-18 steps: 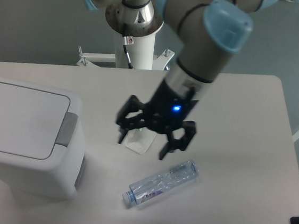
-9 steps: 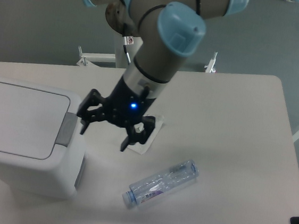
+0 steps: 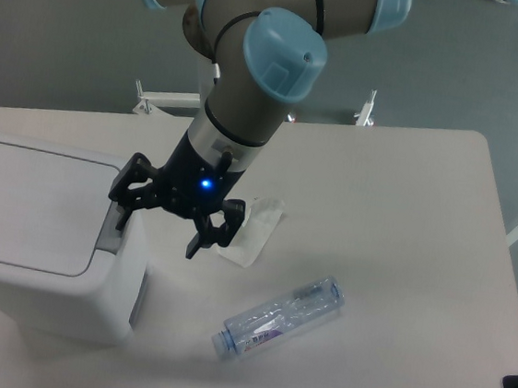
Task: Open the trash can
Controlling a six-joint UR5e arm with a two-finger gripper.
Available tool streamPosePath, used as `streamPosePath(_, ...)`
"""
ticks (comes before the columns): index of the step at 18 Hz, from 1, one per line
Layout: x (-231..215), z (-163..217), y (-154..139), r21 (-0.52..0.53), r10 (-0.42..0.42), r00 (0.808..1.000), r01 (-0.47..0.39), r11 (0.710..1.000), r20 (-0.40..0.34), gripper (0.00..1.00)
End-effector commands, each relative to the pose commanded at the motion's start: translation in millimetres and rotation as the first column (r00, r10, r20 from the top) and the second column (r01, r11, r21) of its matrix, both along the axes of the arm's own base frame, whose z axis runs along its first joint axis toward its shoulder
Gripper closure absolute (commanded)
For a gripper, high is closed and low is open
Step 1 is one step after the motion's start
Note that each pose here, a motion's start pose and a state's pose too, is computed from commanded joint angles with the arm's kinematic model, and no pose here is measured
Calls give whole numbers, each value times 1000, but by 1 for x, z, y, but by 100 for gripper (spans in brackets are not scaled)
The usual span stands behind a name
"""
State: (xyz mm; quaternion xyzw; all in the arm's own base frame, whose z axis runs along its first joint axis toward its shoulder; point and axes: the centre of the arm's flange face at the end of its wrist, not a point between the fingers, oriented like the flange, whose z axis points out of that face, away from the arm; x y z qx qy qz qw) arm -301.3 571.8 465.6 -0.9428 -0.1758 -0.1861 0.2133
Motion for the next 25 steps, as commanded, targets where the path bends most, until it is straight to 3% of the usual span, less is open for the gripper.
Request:
streamPosePath(19, -2, -4, 2, -6, 2, 1000, -2, 1000, 4, 0)
streamPosePath(25, -10, 19, -1, 26, 13, 1000, -12, 1000, -26, 0)
